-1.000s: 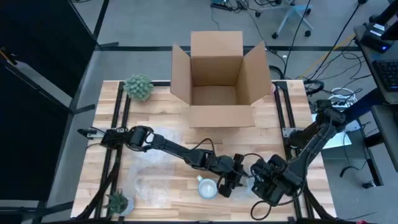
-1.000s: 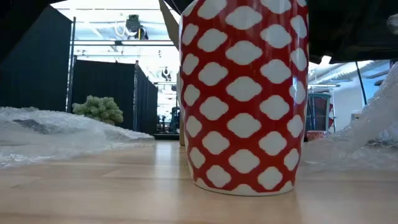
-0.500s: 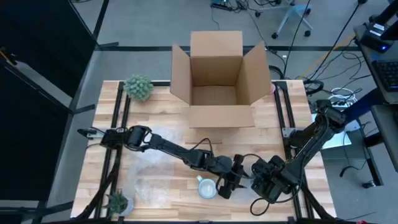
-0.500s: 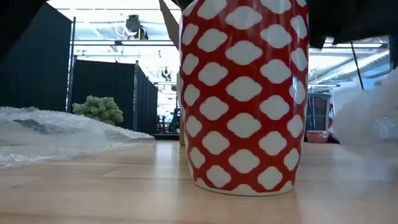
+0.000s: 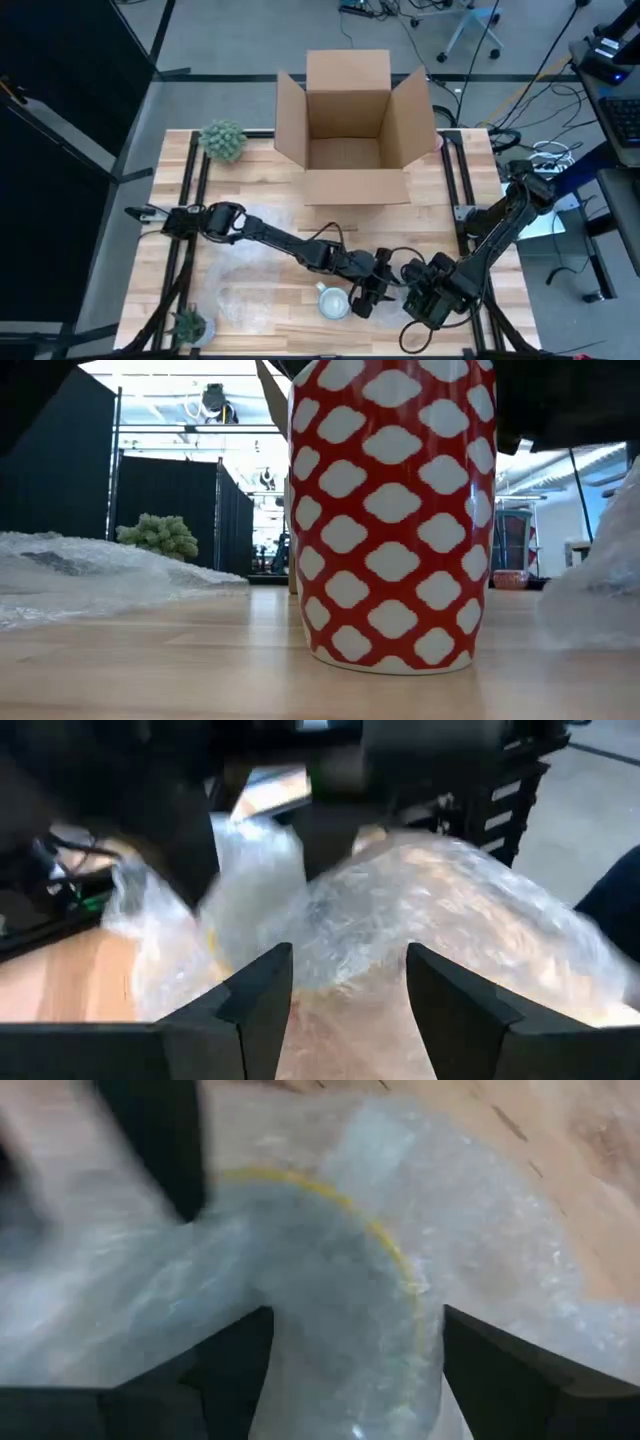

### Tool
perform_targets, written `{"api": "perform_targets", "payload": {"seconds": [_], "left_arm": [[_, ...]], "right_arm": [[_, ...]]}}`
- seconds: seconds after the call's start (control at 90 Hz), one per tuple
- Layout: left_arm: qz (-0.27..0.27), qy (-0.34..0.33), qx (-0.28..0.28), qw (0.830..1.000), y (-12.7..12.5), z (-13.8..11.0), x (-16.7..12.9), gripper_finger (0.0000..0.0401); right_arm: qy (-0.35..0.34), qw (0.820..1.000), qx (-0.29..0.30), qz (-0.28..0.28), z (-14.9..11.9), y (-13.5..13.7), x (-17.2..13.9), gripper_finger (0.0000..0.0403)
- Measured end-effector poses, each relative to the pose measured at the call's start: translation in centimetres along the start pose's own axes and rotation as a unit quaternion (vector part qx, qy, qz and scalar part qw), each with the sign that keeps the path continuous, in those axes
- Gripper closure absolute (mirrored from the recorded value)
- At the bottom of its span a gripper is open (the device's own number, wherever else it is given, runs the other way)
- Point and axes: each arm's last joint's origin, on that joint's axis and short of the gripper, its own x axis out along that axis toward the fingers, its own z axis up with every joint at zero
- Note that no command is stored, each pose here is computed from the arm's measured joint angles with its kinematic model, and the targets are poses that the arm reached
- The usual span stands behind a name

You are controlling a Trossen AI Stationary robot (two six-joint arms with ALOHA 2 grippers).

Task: Wrap mug
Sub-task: Wrap the yellow mug with the bubble wrap

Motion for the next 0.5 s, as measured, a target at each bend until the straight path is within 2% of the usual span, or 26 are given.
{"api": "perform_targets", "payload": {"seconds": [0.3,0.389,0.5], "left_arm": [[0.0,0.0,0.0,1.0,0.0,0.0,0.0,0.0221],[0.0,0.0,0.0,1.0,0.0,0.0,0.0,0.0221],[0.0,0.0,0.0,1.0,0.0,0.0,0.0,0.0221]], "right_arm": [[0.014,0.999,-0.017,-0.029,1.0,0.1,-5.7,0.0143],[-0.022,1.0,-0.014,-0.013,1.3,0.4,-6.7,0.0143],[-0.072,0.997,-0.008,0.005,1.6,1.0,-6.3,0.0143]]}}
